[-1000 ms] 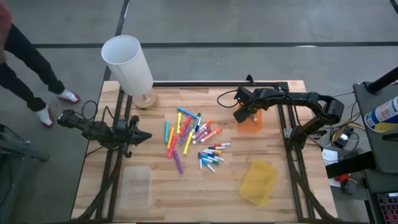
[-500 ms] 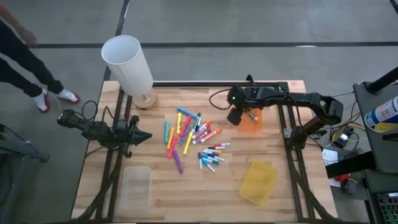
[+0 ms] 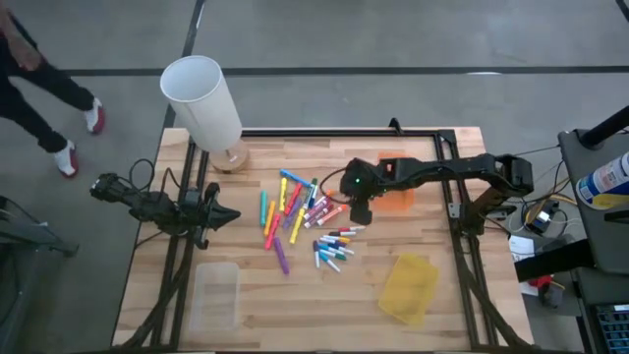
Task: Pick & Place Markers
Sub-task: Put the orange eraser marker into the orange bin
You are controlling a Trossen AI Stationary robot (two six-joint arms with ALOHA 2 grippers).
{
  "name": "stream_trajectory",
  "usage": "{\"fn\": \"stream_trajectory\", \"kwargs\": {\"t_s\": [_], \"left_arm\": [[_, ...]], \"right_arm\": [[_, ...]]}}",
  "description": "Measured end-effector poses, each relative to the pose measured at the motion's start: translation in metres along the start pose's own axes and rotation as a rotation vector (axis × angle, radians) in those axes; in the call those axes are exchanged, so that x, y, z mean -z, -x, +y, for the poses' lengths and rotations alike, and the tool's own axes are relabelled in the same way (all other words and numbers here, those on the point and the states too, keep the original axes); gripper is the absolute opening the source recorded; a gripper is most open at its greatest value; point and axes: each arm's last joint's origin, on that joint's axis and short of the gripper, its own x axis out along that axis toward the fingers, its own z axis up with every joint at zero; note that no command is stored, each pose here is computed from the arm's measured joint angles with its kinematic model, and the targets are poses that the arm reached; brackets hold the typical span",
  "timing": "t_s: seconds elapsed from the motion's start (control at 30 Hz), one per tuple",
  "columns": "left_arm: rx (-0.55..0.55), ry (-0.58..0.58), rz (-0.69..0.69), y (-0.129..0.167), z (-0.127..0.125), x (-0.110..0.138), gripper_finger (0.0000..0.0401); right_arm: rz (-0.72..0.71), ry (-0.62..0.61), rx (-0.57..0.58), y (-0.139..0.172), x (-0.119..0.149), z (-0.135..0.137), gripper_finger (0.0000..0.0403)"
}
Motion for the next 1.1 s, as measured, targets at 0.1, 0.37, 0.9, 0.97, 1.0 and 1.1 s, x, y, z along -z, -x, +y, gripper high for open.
{"fn": "stream_trajectory", "kwargs": {"t_s": [0.1, 0.37, 0.9, 0.97, 1.0, 1.1], "left_arm": [[0.000, 0.000, 0.000, 0.000, 0.000, 0.000, 0.0000], [0.000, 0.000, 0.000, 0.000, 0.000, 0.000, 0.0000], [-0.004, -0.006, 0.015, 0.000, 0.000, 0.002, 0.0000], [-0.005, -0.007, 0.017, 0.000, 0.000, 0.002, 0.0000], [-0.005, -0.007, 0.017, 0.000, 0.000, 0.002, 0.0000], [-0.006, -0.008, 0.018, 0.000, 0.000, 0.002, 0.0000]], "right_arm": [[0.029, 0.052, -0.013, -0.013, -0.004, 0.008, 0.0144], [0.044, 0.160, -0.033, -0.036, -0.026, 0.020, 0.0148], [0.204, 0.251, -0.053, -0.079, -0.021, 0.021, 0.0148], [0.220, 0.250, -0.055, -0.083, -0.019, 0.021, 0.0144], [0.227, 0.251, -0.055, -0.086, -0.018, 0.021, 0.0141], [0.247, 0.256, -0.058, -0.092, -0.015, 0.020, 0.0134]]}}
